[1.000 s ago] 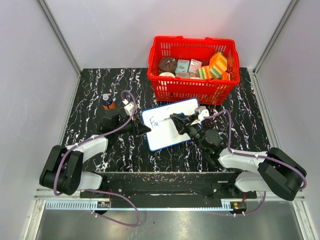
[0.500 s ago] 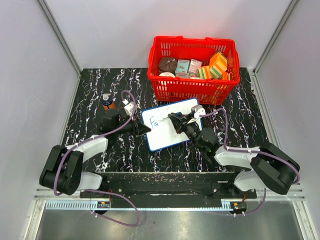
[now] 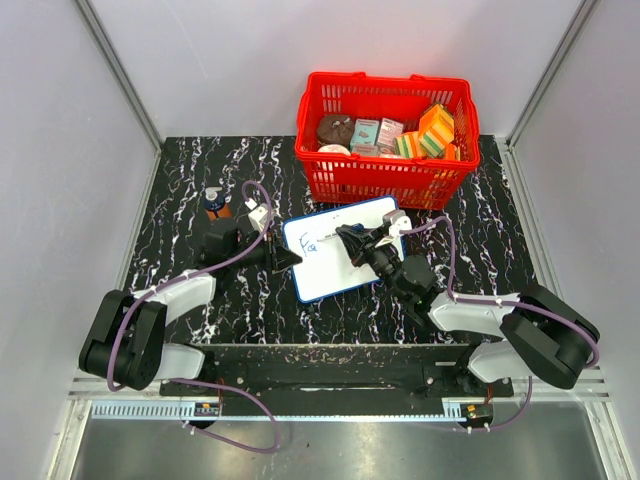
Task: Write a sentence on the whiteboard
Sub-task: Write with the whiteboard marker on the whiteboard.
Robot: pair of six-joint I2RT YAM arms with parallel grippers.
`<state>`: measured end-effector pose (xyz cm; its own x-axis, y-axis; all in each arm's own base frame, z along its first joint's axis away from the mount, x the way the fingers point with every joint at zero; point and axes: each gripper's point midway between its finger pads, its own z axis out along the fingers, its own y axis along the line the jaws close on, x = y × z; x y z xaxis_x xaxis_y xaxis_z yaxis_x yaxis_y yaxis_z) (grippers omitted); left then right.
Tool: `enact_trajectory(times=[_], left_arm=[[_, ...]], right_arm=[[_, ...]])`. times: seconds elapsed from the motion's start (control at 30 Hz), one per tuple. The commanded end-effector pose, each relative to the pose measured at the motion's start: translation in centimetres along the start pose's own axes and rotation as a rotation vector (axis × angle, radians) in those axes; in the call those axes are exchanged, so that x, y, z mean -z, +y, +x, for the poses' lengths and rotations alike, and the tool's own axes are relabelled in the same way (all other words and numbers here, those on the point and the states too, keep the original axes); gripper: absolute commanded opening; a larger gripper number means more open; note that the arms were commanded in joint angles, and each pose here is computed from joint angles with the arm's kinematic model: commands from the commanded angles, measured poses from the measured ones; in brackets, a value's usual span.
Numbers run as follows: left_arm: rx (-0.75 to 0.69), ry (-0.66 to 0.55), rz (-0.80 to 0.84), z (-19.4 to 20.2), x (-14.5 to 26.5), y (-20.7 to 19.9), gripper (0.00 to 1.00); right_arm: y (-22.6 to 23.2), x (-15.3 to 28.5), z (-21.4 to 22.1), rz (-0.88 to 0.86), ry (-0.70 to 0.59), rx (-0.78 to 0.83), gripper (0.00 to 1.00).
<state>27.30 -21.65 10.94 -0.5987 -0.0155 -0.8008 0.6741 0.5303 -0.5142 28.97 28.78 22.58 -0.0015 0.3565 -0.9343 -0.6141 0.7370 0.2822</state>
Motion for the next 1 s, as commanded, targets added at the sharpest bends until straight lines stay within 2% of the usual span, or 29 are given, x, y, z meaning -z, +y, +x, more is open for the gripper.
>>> enact_trajectory(times=[0.0,0.97], left_arm=[[-0.131,-0.013,-0.093,-0.6,-0.2,2.5,0.0],[-0.132,-0.014,-0.096,-0.6,-0.1,2.5,0.0]], right_arm=[[0.9,-0.1,-2.0,-0.033,-0.066,-0.012,0.0],[-0.5,0.1,-0.2,0.035,-0.029,-0.007,0.0]])
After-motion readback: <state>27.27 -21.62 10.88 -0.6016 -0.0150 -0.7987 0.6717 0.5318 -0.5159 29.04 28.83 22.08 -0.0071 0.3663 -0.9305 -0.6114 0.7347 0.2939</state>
